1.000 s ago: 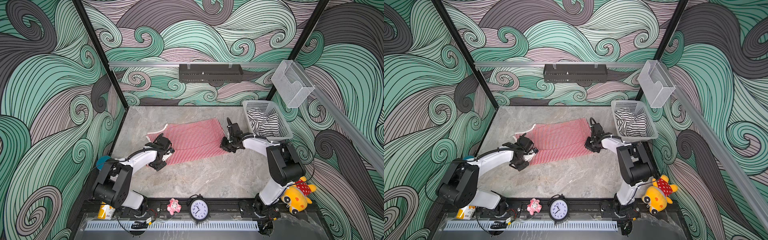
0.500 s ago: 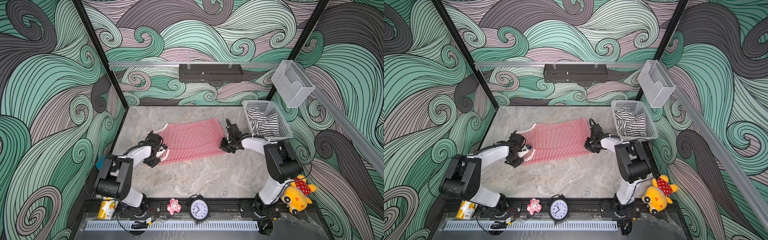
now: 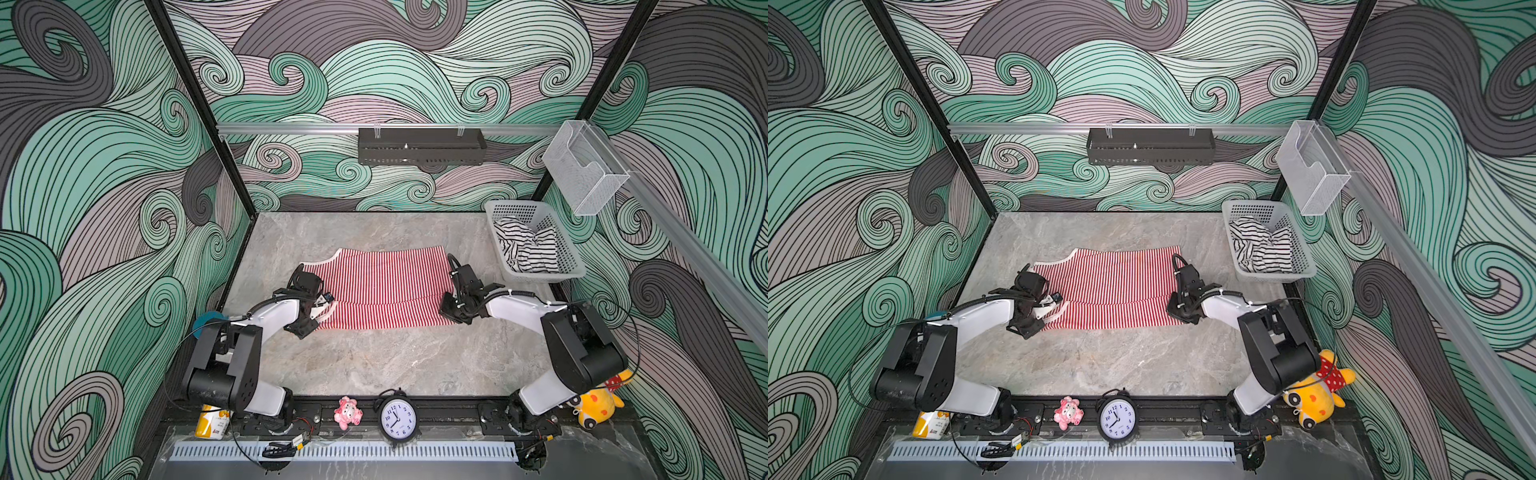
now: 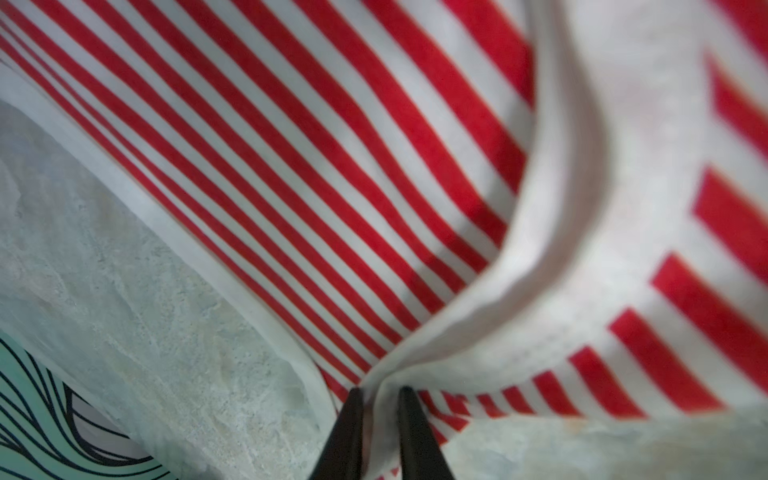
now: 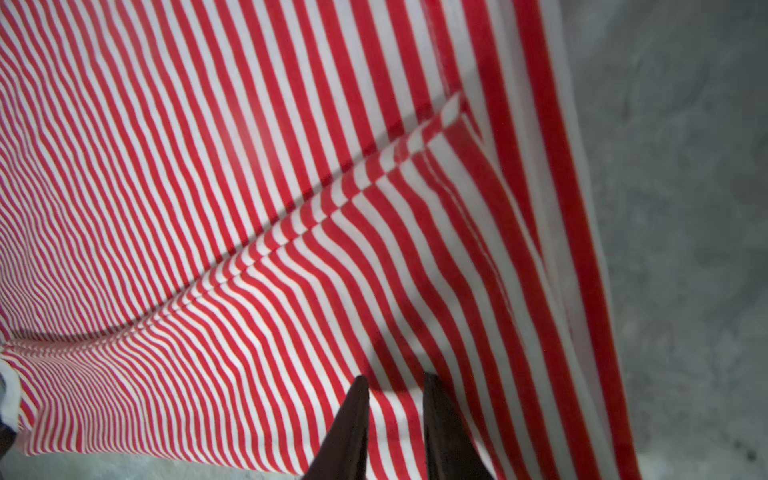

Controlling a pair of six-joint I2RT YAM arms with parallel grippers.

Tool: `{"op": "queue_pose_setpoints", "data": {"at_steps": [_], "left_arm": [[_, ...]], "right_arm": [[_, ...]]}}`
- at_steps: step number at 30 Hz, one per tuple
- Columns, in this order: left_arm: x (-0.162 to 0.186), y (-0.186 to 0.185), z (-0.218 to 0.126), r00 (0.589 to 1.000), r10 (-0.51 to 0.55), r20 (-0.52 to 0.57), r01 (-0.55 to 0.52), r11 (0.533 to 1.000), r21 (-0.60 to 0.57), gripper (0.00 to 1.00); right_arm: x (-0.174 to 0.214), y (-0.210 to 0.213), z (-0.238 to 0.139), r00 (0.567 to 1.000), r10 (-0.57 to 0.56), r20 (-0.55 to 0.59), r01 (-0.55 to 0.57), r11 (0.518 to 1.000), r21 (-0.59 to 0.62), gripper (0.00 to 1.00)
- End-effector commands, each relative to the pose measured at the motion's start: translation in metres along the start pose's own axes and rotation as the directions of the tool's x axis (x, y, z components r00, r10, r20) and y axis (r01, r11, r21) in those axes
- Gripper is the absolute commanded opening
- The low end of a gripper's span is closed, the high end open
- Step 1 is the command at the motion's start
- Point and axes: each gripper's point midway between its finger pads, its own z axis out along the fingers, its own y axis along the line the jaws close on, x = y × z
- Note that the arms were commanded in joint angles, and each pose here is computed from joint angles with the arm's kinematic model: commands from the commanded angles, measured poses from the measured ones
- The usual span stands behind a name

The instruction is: Fold and stack the tank tops

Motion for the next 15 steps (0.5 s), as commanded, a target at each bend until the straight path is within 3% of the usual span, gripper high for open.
{"op": "queue_pose_setpoints", "data": {"at_steps": [1,9,15], "left_arm": [[0.033,-0.033,0.006,0.991,0.098,-0.089,-0.086,0.988,0.129,0.19],[0.050,-0.035,-0.003,0.980,0.175,-0.097,-0.160,0.977,0.140,0.19],[0.032,-0.017,-0.027,0.993,0.108,-0.040,-0.102,0.988,0.116,0.26]], "right_arm": [[0.035,-0.033,-0.005,0.997,0.059,-0.042,-0.054,0.993,0.108,0.26],[0.063,-0.045,-0.028,0.997,0.044,-0.057,-0.037,0.993,0.116,0.27],[0.050,-0.027,-0.049,1.000,0.004,-0.012,-0.003,0.999,0.054,0.37]]}}
